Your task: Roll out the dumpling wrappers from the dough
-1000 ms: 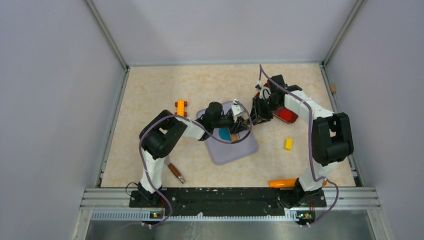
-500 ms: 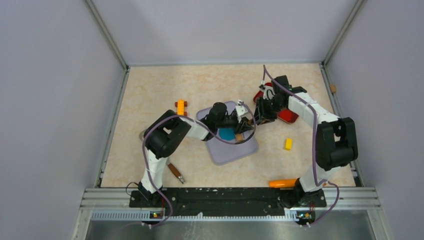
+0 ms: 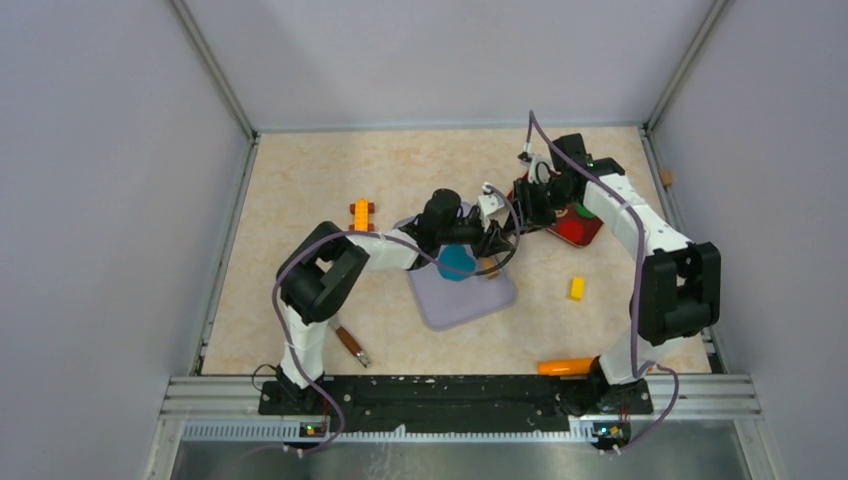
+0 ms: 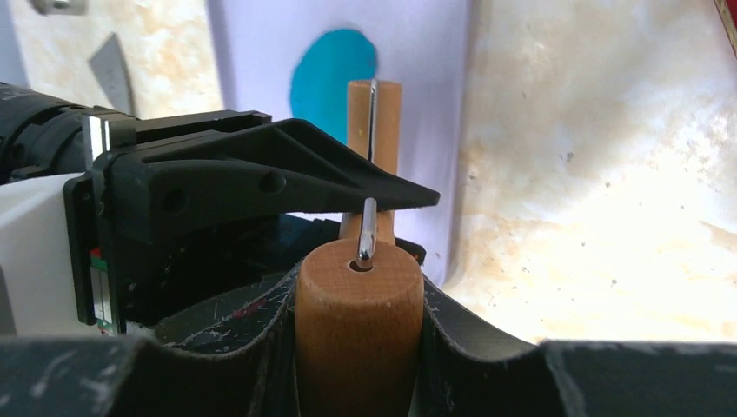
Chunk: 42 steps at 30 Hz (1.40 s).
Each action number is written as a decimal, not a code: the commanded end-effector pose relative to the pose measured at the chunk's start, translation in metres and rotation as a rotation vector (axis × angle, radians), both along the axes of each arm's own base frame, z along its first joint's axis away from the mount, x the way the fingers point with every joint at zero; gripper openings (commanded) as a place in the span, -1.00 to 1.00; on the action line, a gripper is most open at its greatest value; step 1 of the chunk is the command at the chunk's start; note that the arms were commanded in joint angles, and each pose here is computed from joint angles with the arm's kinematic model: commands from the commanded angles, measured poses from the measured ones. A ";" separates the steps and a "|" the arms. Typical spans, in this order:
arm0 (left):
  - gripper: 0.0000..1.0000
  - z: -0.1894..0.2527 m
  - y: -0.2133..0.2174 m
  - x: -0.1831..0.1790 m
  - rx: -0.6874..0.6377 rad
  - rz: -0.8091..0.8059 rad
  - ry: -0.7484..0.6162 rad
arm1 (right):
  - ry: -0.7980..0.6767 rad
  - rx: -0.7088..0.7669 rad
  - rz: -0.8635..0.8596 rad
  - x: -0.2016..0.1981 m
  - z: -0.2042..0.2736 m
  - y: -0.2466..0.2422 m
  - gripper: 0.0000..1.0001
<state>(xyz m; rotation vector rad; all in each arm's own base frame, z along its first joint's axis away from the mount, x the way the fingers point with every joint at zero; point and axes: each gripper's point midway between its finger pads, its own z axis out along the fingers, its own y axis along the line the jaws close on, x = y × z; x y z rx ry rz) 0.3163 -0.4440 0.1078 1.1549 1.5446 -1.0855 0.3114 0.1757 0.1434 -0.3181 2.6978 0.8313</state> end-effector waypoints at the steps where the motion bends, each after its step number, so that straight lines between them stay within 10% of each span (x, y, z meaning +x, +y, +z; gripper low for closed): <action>1: -1.00 0.062 0.004 0.004 -0.059 0.005 -0.025 | -0.127 0.148 0.063 0.001 0.060 0.022 -1.00; 42: -1.00 -0.089 0.125 0.015 0.251 0.258 0.292 | 0.037 -0.042 0.204 -0.011 -0.113 0.080 -1.00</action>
